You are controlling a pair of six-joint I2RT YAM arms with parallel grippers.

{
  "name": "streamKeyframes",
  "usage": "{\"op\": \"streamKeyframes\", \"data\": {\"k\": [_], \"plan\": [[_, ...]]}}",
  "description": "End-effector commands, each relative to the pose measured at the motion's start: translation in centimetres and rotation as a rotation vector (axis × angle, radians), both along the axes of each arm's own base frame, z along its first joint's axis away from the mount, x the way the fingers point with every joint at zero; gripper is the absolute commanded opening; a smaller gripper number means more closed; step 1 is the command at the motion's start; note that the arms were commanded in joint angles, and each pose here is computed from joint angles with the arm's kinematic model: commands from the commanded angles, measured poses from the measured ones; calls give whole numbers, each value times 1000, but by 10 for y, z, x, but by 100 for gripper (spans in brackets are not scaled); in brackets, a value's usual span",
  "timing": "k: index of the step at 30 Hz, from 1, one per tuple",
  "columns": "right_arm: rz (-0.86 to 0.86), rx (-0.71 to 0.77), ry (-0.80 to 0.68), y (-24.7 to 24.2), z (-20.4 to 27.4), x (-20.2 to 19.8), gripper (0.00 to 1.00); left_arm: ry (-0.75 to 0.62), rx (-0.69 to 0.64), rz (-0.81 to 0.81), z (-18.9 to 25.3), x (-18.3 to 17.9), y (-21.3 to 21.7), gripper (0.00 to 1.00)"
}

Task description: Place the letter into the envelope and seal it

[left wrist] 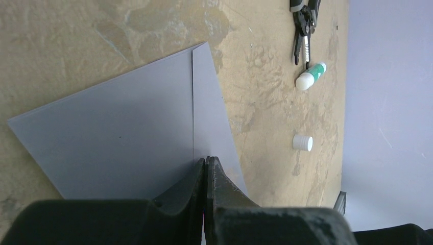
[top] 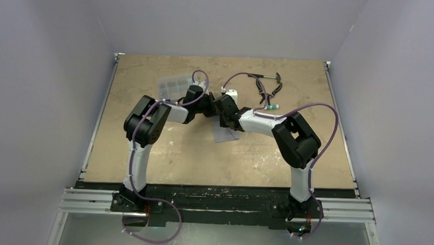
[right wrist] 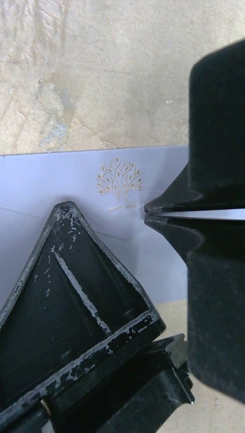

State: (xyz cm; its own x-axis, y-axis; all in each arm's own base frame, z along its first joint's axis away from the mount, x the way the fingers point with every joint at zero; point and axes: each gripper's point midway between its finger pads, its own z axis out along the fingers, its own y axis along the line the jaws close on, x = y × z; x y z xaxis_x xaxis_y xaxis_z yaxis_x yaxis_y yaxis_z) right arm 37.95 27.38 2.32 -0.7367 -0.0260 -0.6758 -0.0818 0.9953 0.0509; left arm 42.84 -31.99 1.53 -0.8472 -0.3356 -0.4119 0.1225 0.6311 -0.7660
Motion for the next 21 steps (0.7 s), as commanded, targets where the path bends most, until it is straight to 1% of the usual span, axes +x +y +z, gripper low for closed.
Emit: {"op": "streamKeyframes", "data": {"k": [1,7,12,17,21], "plan": [[0,-65,86,-10,-47,-8,6,304,213,-8,-91,-67,39,0],[10,-79,111,-10,-63,-11,9,313,215,-7,-94,-69,41,0],[-12,-60,59,-11,-56,1,14,323,215,0,-97,-72,43,0],[-26,-61,36,-15,-55,16,8,322,216,1,-97,-71,44,0],[-23,-74,52,-18,-60,12,8,320,215,2,-96,-69,44,0]]}}
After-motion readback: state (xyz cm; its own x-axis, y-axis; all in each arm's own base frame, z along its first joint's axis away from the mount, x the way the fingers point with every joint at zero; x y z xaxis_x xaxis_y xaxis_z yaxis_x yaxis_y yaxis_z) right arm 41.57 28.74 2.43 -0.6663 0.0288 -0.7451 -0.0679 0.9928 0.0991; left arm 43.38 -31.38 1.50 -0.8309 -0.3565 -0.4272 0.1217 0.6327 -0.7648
